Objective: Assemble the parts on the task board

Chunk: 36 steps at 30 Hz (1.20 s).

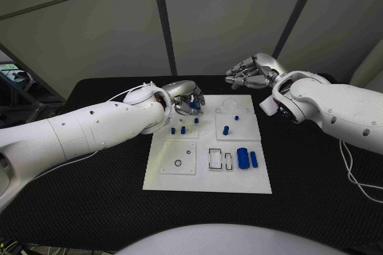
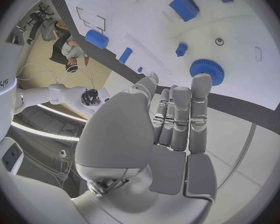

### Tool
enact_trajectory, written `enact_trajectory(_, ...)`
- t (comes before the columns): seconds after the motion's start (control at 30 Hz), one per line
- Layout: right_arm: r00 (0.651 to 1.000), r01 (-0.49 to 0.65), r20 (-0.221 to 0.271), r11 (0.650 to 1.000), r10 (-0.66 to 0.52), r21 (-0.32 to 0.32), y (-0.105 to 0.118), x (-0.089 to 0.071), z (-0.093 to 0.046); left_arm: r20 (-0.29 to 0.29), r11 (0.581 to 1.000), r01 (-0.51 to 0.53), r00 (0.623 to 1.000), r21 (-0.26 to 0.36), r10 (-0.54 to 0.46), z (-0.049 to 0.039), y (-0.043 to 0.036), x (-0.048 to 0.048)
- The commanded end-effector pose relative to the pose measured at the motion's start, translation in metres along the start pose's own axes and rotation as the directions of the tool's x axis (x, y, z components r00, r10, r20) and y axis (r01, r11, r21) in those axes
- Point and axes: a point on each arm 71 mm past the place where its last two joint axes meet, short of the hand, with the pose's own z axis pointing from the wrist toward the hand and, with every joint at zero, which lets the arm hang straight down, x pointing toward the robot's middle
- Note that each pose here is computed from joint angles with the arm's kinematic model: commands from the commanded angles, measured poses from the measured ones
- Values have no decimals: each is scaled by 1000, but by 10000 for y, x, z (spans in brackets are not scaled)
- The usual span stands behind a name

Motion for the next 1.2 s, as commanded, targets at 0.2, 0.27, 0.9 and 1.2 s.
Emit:
enact_trajectory(0.2, 1000, 0, 2, 1000, 0, -7, 24, 6, 8, -91, 994, -103, 990, 18, 105, 54, -3, 99)
enact_trajectory(0.27, 1000, 0, 2, 1000, 0, -7, 24, 6, 7, -102, 994, -112, 988, 12, 113, 64, 2, 112)
enact_trajectory(0.9, 1000, 0, 2, 1000, 0, -5, 19, 7, 16, -173, 990, -138, 976, -21, 132, 98, 44, 208)
enact_trajectory(1.2, 1000, 0, 0, 1000, 0, -6, 21, 14, 24, -187, 990, -141, 973, -31, 133, 98, 53, 241)
